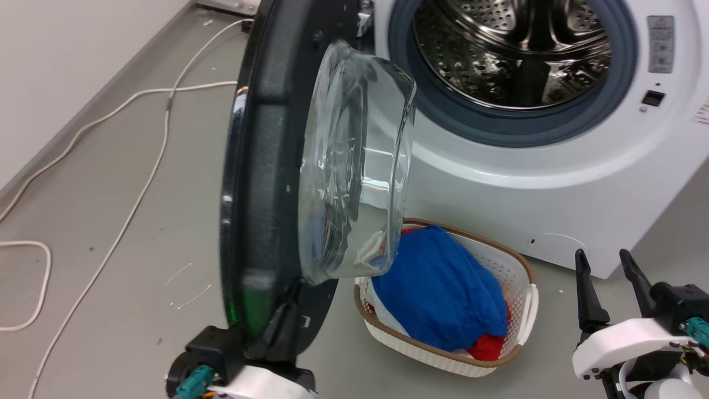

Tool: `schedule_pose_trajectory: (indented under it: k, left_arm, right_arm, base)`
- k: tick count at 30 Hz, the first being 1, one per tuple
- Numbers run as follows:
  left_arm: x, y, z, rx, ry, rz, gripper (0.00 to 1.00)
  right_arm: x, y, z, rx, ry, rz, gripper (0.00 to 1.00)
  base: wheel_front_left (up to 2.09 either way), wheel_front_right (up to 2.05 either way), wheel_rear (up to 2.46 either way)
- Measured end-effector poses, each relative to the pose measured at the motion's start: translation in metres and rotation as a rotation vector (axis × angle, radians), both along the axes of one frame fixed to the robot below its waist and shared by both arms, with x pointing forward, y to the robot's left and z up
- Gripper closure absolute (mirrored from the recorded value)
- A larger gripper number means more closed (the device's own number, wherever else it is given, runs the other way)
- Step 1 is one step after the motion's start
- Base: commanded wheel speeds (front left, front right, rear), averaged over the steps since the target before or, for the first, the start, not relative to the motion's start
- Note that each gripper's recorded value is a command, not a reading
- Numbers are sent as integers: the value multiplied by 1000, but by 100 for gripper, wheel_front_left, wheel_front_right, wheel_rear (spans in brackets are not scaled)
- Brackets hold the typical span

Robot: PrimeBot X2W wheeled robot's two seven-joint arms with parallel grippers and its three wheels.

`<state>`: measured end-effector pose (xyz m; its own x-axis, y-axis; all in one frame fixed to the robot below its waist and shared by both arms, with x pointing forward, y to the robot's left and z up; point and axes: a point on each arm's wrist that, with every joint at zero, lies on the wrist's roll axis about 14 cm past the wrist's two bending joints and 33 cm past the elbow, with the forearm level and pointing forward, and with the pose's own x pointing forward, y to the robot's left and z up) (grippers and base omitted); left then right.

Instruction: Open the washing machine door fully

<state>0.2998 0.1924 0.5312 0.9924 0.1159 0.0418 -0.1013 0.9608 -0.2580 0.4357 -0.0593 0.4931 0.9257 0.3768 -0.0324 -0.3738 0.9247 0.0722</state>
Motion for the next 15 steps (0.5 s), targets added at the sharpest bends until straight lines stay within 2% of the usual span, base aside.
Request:
schedule_pose_trajectory:
  k: [10, 15]
  left_arm:
    - [-18, 83, -9, 47, 33, 238, 100]
    - [-19, 118, -8, 75, 40, 315, 100]
  right_arm:
    - [8, 25, -3, 4, 9, 61, 0]
    - [10, 26, -5, 6, 16, 65, 0]
  base:
    - [0, 0, 0]
    - [0, 0, 0]
